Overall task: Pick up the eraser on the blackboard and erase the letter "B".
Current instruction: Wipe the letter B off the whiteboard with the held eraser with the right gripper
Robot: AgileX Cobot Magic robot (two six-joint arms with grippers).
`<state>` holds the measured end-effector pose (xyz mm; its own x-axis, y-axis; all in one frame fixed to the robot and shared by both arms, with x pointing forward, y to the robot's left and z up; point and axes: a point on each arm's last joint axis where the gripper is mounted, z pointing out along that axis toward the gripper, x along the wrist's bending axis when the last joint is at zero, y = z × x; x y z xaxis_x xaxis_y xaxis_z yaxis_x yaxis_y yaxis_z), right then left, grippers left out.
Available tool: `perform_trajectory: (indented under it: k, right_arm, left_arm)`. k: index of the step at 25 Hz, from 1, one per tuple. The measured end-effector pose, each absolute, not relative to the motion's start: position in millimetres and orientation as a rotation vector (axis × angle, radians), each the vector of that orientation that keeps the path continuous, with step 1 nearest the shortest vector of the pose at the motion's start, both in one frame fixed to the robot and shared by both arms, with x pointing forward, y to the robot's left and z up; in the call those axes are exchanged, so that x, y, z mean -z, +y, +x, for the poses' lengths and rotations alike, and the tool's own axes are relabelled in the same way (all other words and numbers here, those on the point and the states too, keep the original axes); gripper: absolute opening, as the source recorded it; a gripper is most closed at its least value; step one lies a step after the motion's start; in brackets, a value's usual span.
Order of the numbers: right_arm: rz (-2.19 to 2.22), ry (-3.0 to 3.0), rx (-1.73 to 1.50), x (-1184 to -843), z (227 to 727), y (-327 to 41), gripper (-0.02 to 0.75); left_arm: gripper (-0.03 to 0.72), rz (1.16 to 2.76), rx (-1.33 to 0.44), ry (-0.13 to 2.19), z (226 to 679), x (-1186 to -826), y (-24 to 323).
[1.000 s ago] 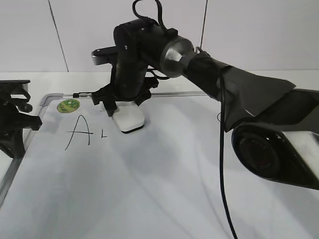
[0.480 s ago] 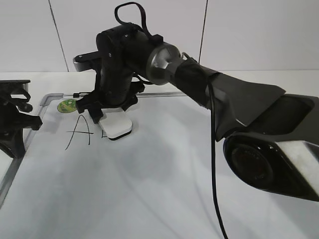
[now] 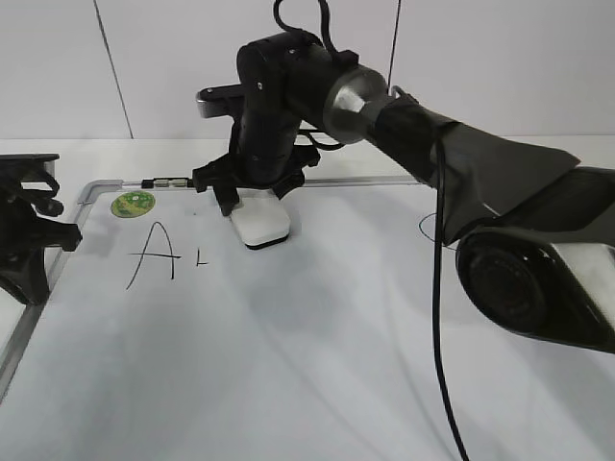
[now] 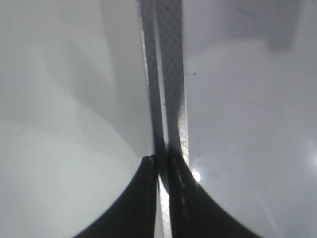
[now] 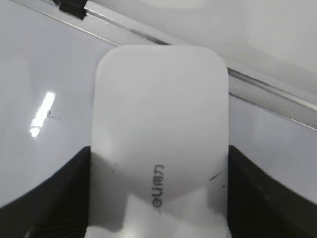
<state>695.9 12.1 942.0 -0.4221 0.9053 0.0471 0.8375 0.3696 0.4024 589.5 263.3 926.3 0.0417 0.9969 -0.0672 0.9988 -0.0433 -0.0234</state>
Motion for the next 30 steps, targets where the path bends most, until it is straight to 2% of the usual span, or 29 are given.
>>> perform_trajectory:
  k: [11,21,30]
  right_arm:
    - [1.586,2.46,-0.542,-947.1,693.1,12.7,0.542]
    - [1.605,2.572,-0.545,-986.8,661.9,15.1,0.541]
    - [1.512,2.709,-0.414,-972.7,618.0,44.6,0.541]
  left_arm:
    - [0.02,2.247,0.103,2.153,589.6,-925.5,263.2]
    - [0.02,2.253,0.099,2.146,589.8,-925.5,263.4]
    - [0.02,2.25,0.103,2.143,590.0,-925.5,263.8]
